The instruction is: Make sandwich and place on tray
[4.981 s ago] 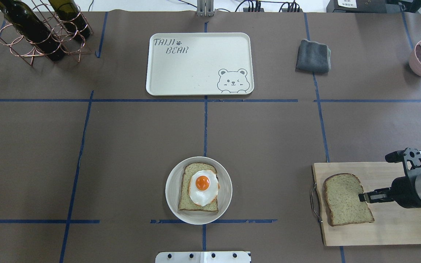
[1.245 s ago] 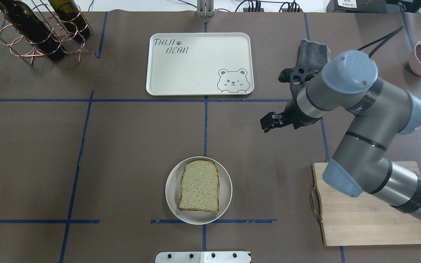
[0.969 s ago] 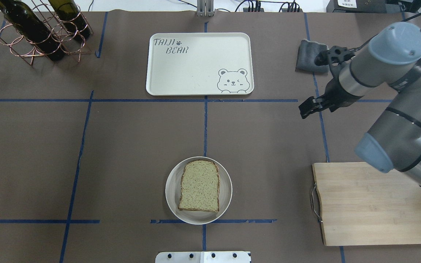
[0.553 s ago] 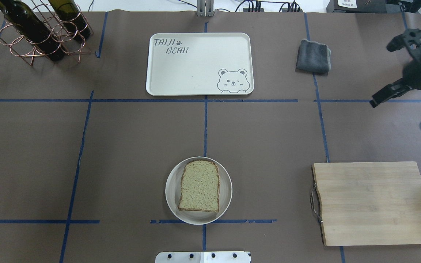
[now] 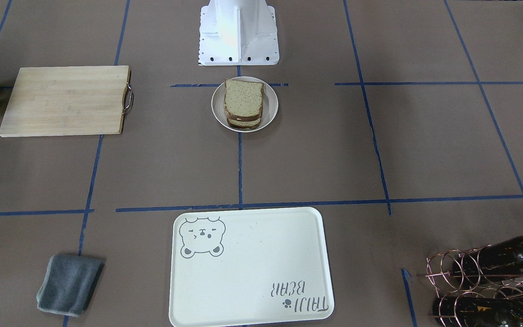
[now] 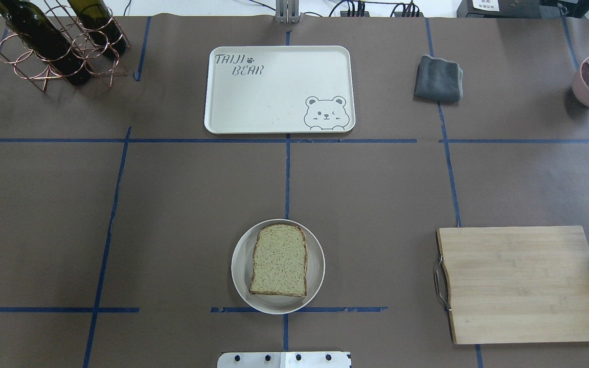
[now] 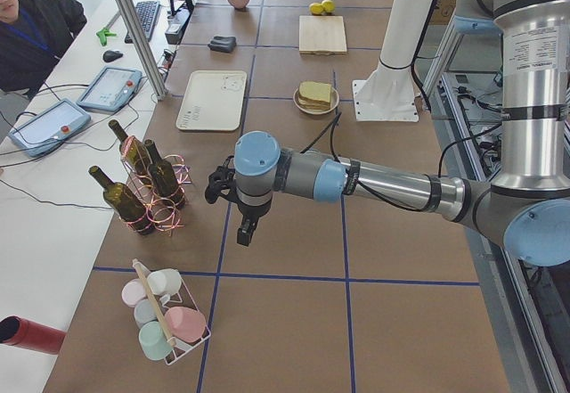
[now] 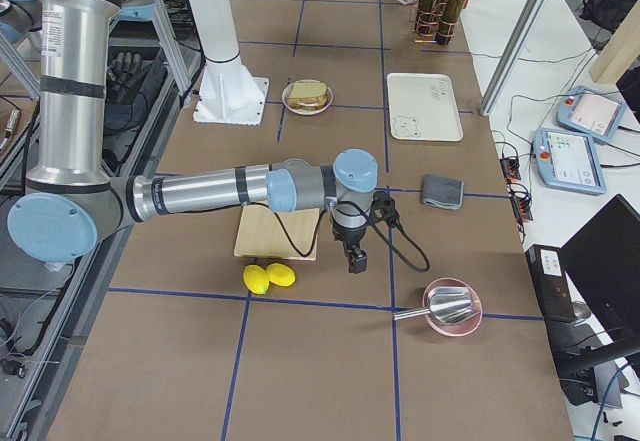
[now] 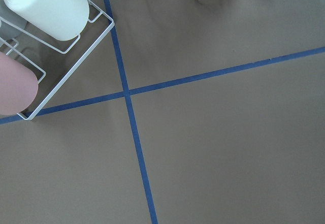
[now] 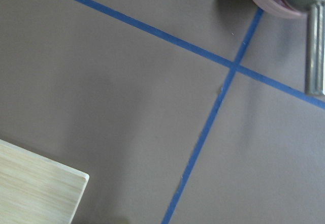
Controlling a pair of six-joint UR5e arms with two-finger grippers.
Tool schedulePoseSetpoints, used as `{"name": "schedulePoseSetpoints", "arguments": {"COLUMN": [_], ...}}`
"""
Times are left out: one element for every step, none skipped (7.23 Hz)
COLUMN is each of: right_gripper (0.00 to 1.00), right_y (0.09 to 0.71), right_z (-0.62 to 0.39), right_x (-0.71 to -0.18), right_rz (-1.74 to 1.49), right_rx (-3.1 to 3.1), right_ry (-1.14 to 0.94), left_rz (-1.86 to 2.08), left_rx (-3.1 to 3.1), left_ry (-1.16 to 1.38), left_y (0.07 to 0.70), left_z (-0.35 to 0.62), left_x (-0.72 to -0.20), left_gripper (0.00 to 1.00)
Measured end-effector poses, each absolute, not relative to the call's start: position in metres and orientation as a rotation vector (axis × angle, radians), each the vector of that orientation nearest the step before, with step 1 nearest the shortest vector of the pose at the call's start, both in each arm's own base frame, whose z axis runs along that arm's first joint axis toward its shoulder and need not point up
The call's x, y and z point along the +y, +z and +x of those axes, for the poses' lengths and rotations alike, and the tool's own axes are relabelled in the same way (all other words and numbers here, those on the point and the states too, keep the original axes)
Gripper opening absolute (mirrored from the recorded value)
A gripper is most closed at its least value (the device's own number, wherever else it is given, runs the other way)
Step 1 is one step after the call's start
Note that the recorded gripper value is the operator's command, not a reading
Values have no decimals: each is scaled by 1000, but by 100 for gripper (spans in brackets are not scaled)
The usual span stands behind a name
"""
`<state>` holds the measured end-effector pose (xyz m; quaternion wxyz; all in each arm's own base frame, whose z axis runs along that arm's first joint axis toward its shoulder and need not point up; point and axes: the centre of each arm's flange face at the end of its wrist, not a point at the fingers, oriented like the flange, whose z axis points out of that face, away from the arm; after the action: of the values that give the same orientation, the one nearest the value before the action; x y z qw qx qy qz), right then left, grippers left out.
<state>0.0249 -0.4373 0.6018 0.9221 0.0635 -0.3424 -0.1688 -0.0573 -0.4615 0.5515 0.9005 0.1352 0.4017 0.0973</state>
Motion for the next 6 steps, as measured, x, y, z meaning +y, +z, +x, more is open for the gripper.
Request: {"name": "schedulePoseSetpoints", "arguments": {"right_gripper": [100,100,100,100,100,100], "right_y": [615,621,624,624,624,624], "right_z": [42,50,53,54,54,54], "right_x": [-425,-419,-416,-416,-415,-415], "right_rz": [101,86,80,79,78,78], "right_rx": [-703,-703,-703,-703,-703,-703], "right_ry": [-299,-274,-263,-259,-257,-256], "left_rz": [374,453,472,468,477,487], "left_rx": [823,830,873,934,973,1003], "left_ry": [242,284,307,320,346,355], "left_y": [542,538,541,539,529,514], "left_z": [-57,-54,-46,-31,-4,34], "left_x": [-469,-476,-481,-484,-485,-484], "left_gripper": [100,100,100,100,100,100]}}
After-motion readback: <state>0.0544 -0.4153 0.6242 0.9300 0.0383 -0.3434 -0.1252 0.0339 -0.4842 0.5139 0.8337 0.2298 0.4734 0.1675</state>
